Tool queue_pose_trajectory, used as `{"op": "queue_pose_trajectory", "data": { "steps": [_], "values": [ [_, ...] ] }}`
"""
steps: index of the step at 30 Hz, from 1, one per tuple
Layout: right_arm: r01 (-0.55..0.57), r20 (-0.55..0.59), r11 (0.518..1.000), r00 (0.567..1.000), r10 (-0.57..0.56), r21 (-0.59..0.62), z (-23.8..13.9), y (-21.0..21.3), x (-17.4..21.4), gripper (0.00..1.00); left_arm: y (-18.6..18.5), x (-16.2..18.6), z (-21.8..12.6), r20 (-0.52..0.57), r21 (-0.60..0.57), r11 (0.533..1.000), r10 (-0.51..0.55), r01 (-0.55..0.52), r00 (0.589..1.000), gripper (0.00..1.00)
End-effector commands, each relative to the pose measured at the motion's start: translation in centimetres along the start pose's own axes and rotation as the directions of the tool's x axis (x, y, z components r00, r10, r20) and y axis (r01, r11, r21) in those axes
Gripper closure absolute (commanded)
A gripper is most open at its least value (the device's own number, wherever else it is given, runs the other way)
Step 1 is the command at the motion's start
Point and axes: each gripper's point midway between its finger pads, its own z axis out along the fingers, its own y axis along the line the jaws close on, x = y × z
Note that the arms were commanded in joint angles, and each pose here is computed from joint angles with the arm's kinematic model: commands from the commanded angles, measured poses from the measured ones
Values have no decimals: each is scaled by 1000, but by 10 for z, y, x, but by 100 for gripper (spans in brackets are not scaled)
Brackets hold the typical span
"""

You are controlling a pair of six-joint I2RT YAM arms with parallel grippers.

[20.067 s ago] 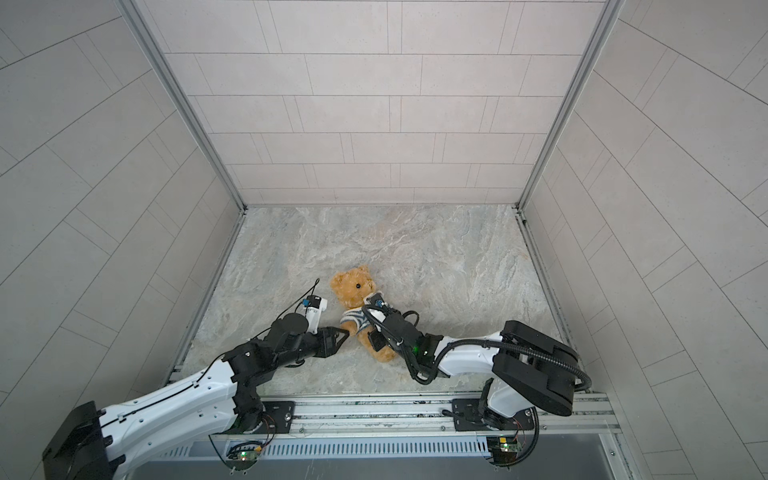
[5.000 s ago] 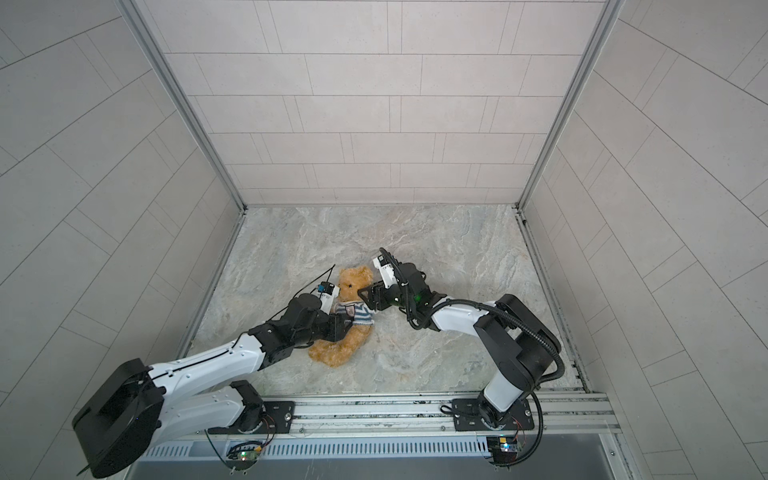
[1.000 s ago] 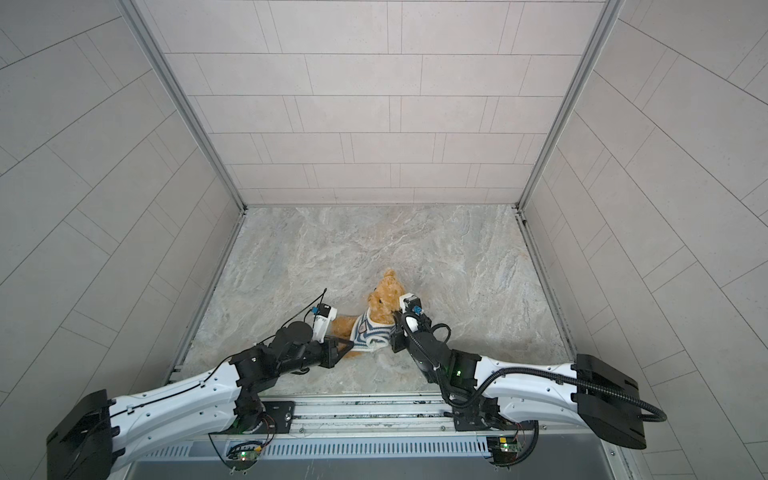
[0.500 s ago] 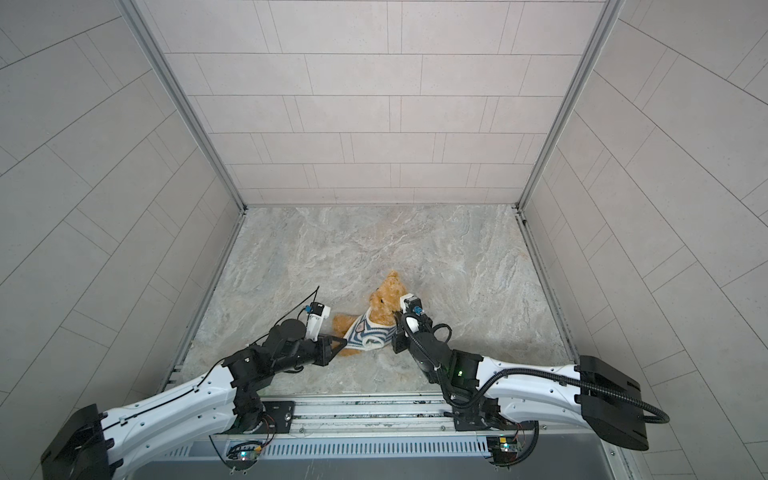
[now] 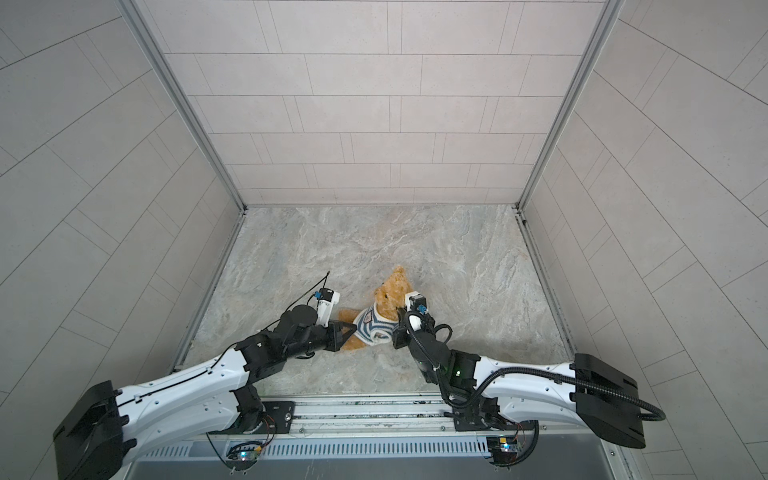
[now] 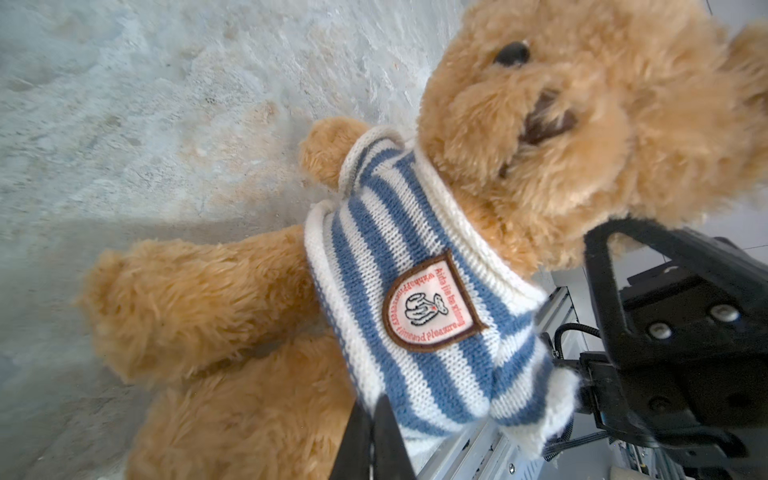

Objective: Dress the teddy bear

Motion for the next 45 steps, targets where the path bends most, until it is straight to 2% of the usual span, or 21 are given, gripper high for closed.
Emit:
{"op": "queue_pose_trajectory", "data": {
  "steps": [1, 6, 11, 13, 22, 27, 28, 30, 35, 38, 41, 45],
  "values": [
    [-63, 56, 998, 997, 62, 22, -3, -5, -10, 100, 2, 7, -8, 28, -23, 1000, -3, 4, 1000, 82],
    [-61, 58, 998, 997, 59, 22, -1, -3, -12, 100, -11, 20, -16, 28, 21, 999, -38, 37, 999, 74],
    [-70, 62, 997, 996, 68, 36, -1, -5, -11, 100, -25, 33, -16, 30, 42, 998, -41, 40, 999, 58],
    [-74, 66, 997, 995, 71, 36, -1, -5, -13, 100, -33, 37, -9, 24, 64, 997, -43, 41, 999, 54],
    [-79, 71, 996, 995, 76, 40, -3, -7, -15, 100, -59, 25, 23, 78, 101, 989, -118, 110, 990, 57],
    [-83, 73, 996, 994, 79, 44, -4, -10, -15, 100, -67, 19, 36, 89, 88, 990, -119, 112, 989, 58],
    [-84, 74, 995, 994, 81, 44, -5, -10, -15, 100, -66, 20, 39, 91, 80, 990, -125, 118, 988, 59],
    [-83, 74, 996, 994, 79, 45, -5, -10, -15, 100, -61, 20, 44, 102, 67, 988, -145, 139, 984, 70],
    [-78, 75, 996, 994, 74, 49, -5, -12, -15, 100, -55, 23, 48, 106, 49, 986, -162, 157, 981, 87],
    [-71, 77, 996, 995, 67, 50, -5, -12, -15, 100, -46, 25, 44, 105, 23, 989, -150, 149, 983, 94],
    [-67, 79, 996, 995, 63, 56, -6, -13, -16, 100, -37, 28, 40, 87, 1, 991, -133, 134, 987, 100],
    [-66, 80, 996, 995, 61, 56, -7, -15, -16, 100, -20, 32, 35, 56, -22, 993, -118, 120, 991, 100]
  ]
}}
